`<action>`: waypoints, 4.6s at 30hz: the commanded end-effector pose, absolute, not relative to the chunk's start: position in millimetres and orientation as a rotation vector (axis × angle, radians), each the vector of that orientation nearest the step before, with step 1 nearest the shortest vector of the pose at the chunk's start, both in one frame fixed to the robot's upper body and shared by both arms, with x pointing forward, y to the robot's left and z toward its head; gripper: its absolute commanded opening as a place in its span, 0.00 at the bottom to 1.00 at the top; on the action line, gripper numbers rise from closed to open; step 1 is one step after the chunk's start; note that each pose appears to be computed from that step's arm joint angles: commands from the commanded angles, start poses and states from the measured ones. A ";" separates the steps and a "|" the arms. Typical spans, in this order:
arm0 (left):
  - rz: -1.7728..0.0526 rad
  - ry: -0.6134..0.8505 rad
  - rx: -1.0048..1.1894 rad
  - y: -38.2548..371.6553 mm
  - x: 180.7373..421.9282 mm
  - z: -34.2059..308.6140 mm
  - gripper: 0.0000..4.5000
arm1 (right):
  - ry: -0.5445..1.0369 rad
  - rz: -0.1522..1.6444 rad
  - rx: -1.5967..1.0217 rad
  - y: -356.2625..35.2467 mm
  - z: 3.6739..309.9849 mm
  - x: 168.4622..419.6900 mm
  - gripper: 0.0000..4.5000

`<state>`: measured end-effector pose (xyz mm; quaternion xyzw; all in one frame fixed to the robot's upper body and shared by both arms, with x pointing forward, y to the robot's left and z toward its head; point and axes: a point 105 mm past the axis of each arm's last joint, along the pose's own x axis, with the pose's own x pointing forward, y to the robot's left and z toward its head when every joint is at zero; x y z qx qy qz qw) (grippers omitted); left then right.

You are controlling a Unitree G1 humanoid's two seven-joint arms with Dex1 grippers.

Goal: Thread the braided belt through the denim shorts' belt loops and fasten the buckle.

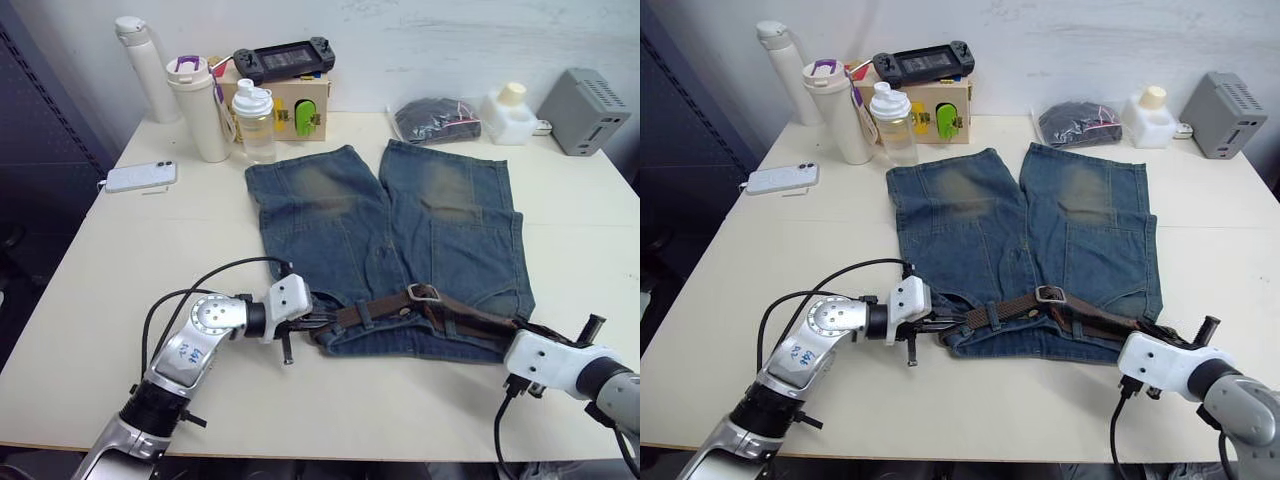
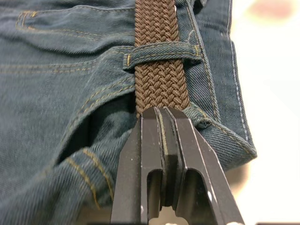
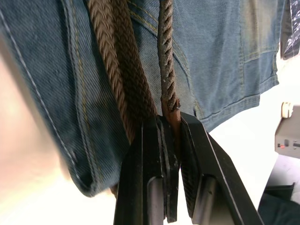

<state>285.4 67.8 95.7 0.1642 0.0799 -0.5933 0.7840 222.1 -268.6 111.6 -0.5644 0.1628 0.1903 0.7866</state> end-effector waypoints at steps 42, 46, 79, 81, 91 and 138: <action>-1.353 0.061 0.273 53.1 266.8 134.4 0.00 | 0.084 0.342 -1.224 -202.9 88.7 218.0 0.11; -1.355 0.051 0.284 53.7 266.8 135.3 0.00 | 0.118 0.348 -1.194 -203.3 85.8 221.6 0.01; -1.057 -0.027 0.745 63.1 299.0 117.9 0.59 | 0.096 0.419 -1.143 -172.6 85.4 227.5 0.00; -1.029 -0.019 0.792 68.8 299.1 112.6 0.40 | 0.109 0.409 -1.147 -176.6 84.9 227.8 0.00; -0.832 0.121 0.783 97.4 298.5 94.3 0.01 | 0.183 0.290 -1.148 -211.5 87.7 230.3 0.00; -0.820 0.084 0.892 107.1 292.7 82.2 0.66 | 0.160 0.320 -1.124 -192.7 82.8 238.1 0.00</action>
